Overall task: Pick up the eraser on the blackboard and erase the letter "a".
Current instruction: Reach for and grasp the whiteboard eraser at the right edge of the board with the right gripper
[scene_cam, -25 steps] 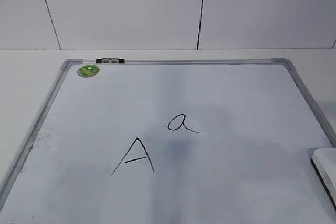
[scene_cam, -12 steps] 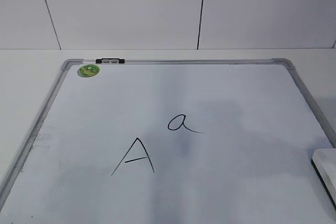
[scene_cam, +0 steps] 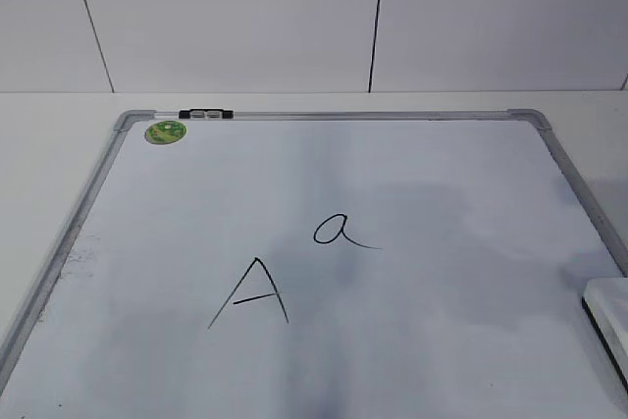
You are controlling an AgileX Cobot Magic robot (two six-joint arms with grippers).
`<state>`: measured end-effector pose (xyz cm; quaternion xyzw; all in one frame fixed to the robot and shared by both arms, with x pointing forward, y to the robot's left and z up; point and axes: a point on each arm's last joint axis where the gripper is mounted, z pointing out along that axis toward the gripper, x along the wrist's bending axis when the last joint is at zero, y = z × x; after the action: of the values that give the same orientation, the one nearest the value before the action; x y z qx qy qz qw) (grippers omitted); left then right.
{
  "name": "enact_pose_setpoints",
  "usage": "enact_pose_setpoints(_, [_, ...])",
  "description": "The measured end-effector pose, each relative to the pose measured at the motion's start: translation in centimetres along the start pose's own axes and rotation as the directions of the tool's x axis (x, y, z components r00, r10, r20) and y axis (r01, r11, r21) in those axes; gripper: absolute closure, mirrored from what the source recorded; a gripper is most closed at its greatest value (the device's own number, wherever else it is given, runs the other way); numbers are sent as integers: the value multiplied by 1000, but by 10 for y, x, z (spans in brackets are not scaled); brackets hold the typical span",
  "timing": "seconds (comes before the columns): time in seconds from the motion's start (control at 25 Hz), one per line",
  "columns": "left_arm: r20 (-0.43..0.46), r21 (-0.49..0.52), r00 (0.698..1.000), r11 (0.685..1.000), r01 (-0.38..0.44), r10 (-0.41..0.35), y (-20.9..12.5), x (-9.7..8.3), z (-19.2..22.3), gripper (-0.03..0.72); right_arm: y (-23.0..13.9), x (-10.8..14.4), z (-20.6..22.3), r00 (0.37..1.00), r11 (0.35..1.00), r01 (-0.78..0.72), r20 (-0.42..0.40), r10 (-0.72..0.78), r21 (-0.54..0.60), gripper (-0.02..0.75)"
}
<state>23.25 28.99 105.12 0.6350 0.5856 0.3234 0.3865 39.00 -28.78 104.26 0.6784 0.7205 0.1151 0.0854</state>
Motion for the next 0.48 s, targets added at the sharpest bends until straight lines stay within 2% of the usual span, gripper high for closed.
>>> enact_pose_setpoints(0.24, [0,0,1000,1000,0,0,0,0,0,255,13,-1,11,1000,1000,-2,2,2,-28,164])
enact_pose_setpoints(0.48, [0,0,1000,1000,0,0,0,0,0,255,19,-1,22,1000,1000,-4,2,4,13,164])
